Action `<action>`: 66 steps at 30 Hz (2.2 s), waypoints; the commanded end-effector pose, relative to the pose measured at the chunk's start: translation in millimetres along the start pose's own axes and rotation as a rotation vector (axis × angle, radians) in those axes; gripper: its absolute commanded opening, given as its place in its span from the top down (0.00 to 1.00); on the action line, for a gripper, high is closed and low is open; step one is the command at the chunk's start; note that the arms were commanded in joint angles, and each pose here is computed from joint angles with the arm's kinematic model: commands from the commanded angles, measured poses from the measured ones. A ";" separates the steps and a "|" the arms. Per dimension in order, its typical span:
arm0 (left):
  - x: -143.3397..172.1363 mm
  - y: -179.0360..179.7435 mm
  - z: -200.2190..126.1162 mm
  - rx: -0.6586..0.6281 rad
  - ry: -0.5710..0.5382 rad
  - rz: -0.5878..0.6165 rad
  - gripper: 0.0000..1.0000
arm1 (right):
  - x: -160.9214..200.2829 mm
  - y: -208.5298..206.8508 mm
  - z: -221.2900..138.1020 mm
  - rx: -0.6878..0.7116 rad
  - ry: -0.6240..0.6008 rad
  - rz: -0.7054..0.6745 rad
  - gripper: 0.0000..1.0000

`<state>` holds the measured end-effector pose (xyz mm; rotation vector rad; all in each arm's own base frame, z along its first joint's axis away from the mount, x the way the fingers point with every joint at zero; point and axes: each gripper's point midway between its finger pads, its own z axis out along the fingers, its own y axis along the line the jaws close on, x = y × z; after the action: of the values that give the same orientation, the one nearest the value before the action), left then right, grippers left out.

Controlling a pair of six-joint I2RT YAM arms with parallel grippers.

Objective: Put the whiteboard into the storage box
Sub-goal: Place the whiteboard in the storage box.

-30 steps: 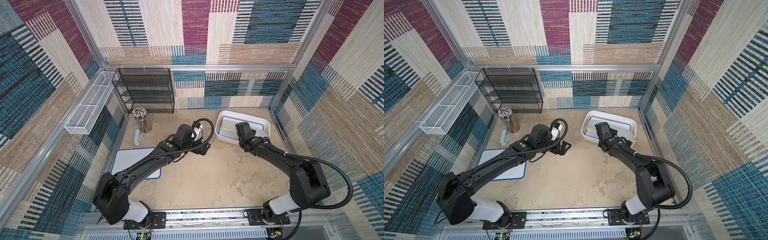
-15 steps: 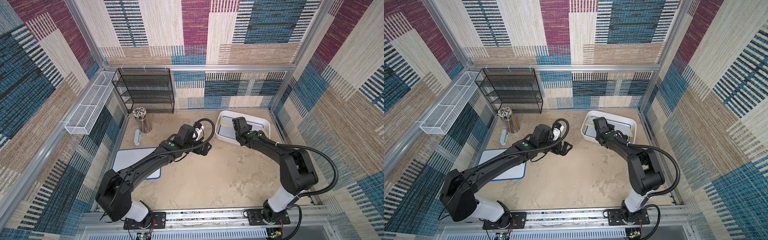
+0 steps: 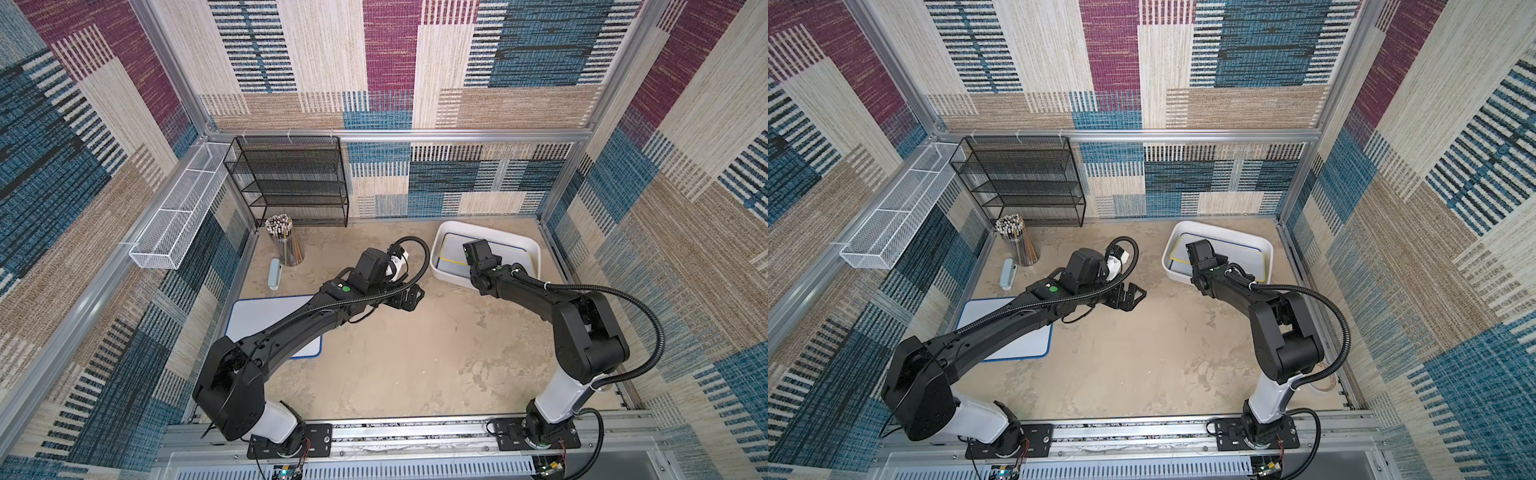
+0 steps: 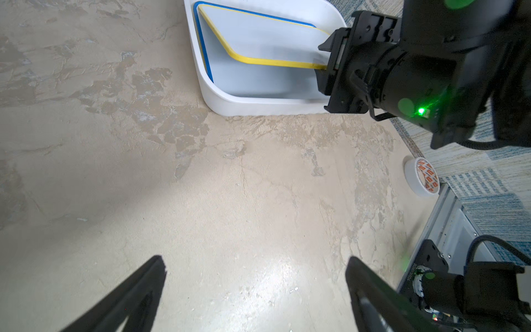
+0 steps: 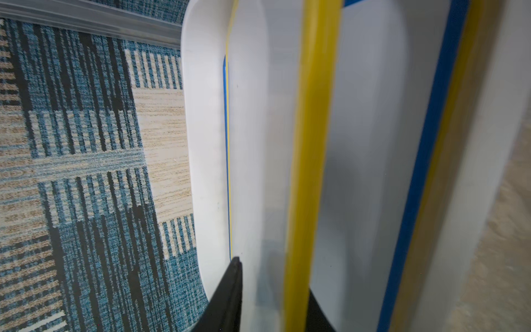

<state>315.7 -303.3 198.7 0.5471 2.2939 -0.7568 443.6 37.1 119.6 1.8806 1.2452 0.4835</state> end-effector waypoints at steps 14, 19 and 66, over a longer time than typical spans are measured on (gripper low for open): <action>-15.4 -8.5 -12.0 0.041 -0.054 -0.019 0.00 | 24.2 -18.5 13.1 0.060 0.198 -0.115 0.37; -15.4 -0.7 -12.1 0.004 -0.051 -0.025 0.00 | 28.9 -21.0 16.1 0.084 0.248 -0.132 0.17; 23.1 127.5 -6.3 -0.629 0.176 -0.006 0.01 | 52.0 -29.1 -18.9 0.405 0.459 -0.377 0.00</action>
<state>364.2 -216.1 138.1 0.3149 2.5124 -0.0714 438.2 91.7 104.2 1.8837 2.0091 0.5215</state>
